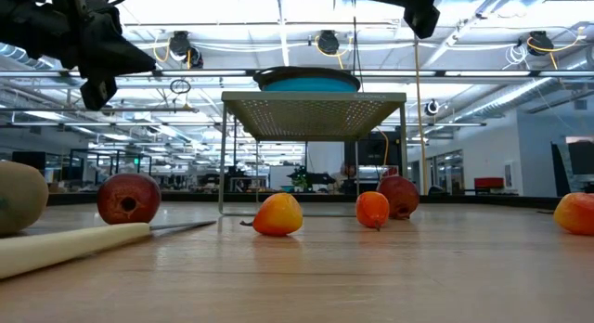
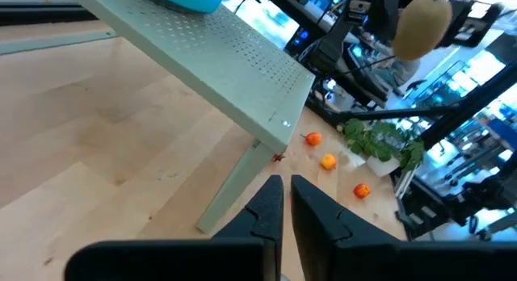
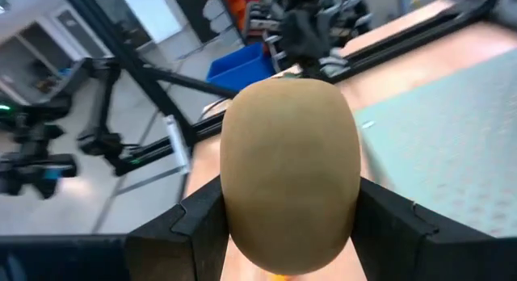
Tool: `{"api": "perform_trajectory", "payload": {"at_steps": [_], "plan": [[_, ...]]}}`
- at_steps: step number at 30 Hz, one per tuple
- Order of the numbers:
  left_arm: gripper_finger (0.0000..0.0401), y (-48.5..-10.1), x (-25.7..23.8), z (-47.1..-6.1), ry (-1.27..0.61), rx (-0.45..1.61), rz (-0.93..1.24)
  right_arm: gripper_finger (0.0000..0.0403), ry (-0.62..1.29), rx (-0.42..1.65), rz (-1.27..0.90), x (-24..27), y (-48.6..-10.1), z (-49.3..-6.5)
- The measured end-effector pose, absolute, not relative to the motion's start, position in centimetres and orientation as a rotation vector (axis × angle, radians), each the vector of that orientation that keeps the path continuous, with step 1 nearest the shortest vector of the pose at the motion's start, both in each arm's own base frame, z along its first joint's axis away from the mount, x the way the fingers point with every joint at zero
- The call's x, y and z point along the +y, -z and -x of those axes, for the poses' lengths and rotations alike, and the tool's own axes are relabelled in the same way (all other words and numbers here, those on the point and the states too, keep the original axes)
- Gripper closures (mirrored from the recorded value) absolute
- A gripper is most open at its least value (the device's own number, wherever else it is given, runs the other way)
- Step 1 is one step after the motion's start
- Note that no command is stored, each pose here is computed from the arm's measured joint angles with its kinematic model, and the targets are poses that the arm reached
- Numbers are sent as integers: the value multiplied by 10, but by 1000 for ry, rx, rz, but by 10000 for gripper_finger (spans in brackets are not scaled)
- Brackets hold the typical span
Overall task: Pick & Place Fruit
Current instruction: Put the kiwi into the blue strainer bowl on the shelf
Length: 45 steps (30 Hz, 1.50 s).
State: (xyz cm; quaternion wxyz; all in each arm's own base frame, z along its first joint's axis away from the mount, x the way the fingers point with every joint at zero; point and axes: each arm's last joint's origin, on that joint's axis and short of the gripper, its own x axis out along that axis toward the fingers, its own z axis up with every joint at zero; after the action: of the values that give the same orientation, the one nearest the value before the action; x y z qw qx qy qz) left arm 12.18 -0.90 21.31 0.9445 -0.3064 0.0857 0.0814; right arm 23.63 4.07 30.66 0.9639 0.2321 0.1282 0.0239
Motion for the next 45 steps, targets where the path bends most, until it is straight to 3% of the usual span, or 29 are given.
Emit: {"api": "perform_trajectory", "payload": {"at_steps": [9, 21, 37, 45], "plan": [[293, -229, -9, -124, -113, 18, 658, 199, 58, 225, -230, 37, -306, -238], [205, -250, -10, -129, -43, -200, 744, 197, 30, 127, 117, 37, -316, -241], [189, -254, -15, -167, 32, -336, 846, 197, 43, 87, 599, 37, -321, -242], [189, -289, -25, -196, 57, -348, 810, 197, 50, 95, 738, 36, -321, -242]]}}
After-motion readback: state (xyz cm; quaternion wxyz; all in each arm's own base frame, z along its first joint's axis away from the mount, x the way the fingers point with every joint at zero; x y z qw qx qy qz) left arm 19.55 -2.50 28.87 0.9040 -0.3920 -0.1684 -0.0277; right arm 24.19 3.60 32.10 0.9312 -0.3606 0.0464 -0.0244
